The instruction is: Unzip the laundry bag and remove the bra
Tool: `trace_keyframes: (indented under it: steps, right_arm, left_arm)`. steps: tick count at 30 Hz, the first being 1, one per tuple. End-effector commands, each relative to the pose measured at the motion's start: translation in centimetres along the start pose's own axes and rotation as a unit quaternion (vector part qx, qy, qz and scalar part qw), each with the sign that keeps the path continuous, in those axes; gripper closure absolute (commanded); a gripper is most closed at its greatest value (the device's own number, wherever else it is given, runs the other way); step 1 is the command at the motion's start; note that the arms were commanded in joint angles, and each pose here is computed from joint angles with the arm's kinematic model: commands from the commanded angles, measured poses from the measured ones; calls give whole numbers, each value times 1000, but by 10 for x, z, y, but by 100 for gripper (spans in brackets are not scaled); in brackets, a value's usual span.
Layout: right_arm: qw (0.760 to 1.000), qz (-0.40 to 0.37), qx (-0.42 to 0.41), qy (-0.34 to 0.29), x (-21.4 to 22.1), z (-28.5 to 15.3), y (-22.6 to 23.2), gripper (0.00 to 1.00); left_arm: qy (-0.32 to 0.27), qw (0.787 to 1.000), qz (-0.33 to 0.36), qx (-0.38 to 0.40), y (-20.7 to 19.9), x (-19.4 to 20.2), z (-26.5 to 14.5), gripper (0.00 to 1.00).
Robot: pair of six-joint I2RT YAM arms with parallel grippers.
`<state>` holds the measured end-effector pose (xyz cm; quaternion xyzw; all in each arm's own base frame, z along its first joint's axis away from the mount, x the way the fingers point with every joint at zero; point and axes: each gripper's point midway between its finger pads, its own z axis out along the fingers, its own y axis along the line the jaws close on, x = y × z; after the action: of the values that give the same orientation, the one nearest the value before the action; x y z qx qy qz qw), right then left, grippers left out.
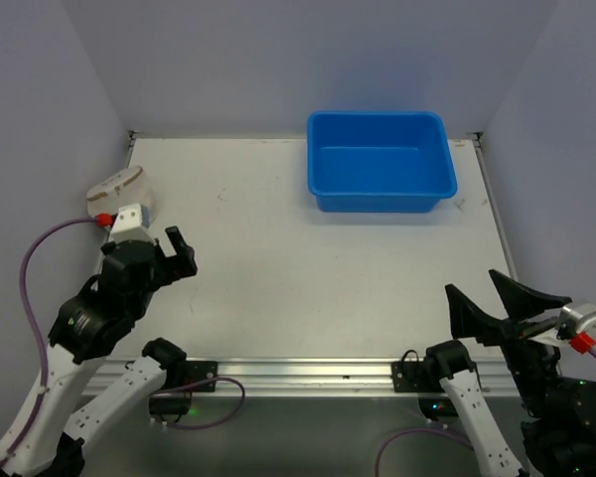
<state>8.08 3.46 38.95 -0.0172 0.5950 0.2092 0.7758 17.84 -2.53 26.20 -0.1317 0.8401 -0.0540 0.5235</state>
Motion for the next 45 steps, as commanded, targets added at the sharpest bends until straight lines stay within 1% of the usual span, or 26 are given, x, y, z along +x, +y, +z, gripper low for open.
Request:
trace_keyframes:
  steps: [1,5,6,8,9,10,13,18,20,22,24,25,26,27,31,34,35,36,37,38,39,41,42,43,44,45]
  right_arm:
    - [997,26,-46,52,23,10,17,1]
    - [990,55,-83,103,47,17,31,1]
    - [987,60,-97,110,50,17,36,1]
    - [985,72,-109,115,58,19,40,1]
    - [983,75,-120,117,61,19,43,1]
    - [983,75,-128,111,60,19,45,1]
    - [981,79,-137,113,65,20,48,1]
    - [981,77,-134,118,73,24,45,1]
    - [980,78,-136,124,78,26,45,1]
    - [978,75,-144,134,83,27,47,1]
    - [973,74,-160,152,90,27,52,1]
    - [971,73,-163,159,93,28,52,1]
    - [969,69,-166,168,97,27,52,1]
    - [968,69,-169,174,99,28,53,1]
    - [966,69,-165,189,111,33,50,1]
    - [963,73,-171,195,115,34,52,1]
    - [963,73,-173,195,114,35,53,1]
    - [963,72,-171,195,114,35,52,1]
    - [964,71,-169,194,114,35,51,1]
    - [964,70,-168,192,113,35,51,1]
    - [965,70,-166,192,113,36,50,1]
    - [965,71,-165,191,113,35,50,1]
    - [965,71,-166,189,112,35,51,1]
    - [966,71,-168,186,112,36,51,1]
    - [964,76,-170,188,113,36,52,1]
    - [964,79,-172,188,112,36,53,1]
  left_arm:
    - [33,999,36,12,-33,0,37,0]
    - [42,995,70,-50,-45,-15,82,0]
    - [39,994,80,-66,-46,-22,91,0]
    - [49,989,95,-102,-42,-41,127,0]
    - [51,988,94,-114,-37,-49,139,0]
    - [53,984,89,-147,-22,-64,164,0]
    - [58,969,93,-221,7,-92,201,0]
    - [70,943,114,-306,49,-119,251,0]
    - [95,931,122,-331,73,-119,276,0]
    - [103,930,113,-335,85,-119,299,0]
    - [118,923,101,-352,113,-112,320,1]
    - [112,925,98,-349,115,-121,326,2]
    - [118,924,96,-351,119,-118,332,2]
    - [127,926,93,-343,120,-114,339,2]
    - [162,917,88,-354,142,-86,361,5]
    - [188,914,80,-350,152,-60,370,20]
    - [194,914,78,-347,152,-54,371,28]
    - [203,918,73,-334,148,-47,373,50]
    - [208,920,66,-325,145,-40,372,61]
    - [210,926,57,-307,138,-37,372,88]
    - [211,931,54,-294,131,-34,372,100]
    - [201,940,51,-269,112,-37,362,100]
    - [184,949,58,-249,88,-48,351,100]
    - [191,949,68,-241,77,-39,343,100]
    - [185,951,76,-234,65,-41,334,100]
    - [172,961,97,-195,22,-39,316,100]
